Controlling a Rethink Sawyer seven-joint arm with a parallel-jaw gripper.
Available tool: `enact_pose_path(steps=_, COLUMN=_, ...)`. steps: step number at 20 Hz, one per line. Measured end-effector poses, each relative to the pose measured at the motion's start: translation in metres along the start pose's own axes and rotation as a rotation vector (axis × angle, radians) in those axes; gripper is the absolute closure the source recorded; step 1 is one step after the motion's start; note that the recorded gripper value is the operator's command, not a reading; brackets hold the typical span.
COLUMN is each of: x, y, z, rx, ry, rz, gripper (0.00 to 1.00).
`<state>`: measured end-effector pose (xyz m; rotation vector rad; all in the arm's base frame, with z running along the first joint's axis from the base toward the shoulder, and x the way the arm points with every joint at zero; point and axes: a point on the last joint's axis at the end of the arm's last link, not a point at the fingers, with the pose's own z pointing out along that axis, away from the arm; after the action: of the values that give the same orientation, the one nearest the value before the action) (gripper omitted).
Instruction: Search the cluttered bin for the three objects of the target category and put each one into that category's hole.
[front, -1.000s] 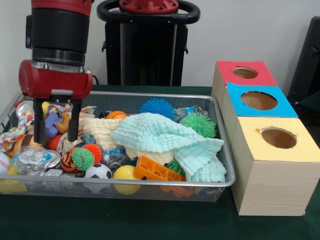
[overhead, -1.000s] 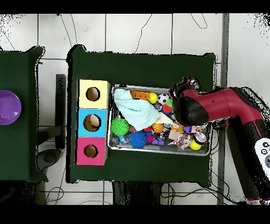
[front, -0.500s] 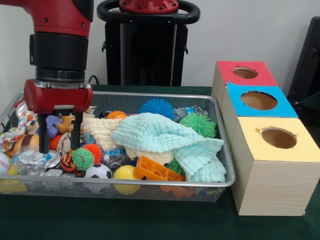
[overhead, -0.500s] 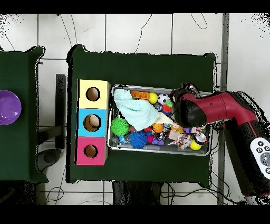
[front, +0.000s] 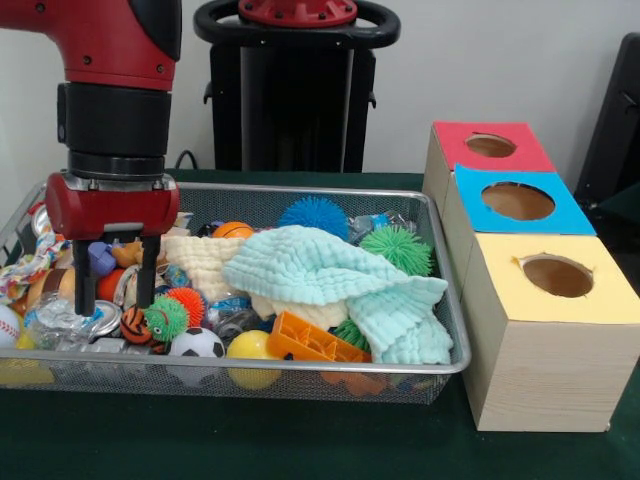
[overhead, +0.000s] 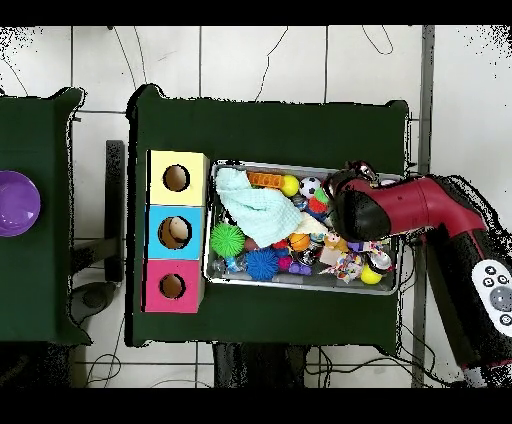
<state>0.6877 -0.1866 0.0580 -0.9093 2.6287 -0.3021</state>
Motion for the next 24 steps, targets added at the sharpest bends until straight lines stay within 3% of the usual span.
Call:
enact_pose_path(steps=5, x=-0.003, y=0.001, z=0.002, rx=0.006, ry=0.002, rz=-0.012, gripper=0.0)
enact_pose_path(steps=16, x=-0.007, y=0.011, z=0.006, rx=0.035, ry=0.02, rz=-0.093, gripper=0.0)
enact_pose_path(steps=24, x=-0.007, y=0.0, z=-0.006, rx=0.106, ry=0.006, rz=-0.156, gripper=0.0)
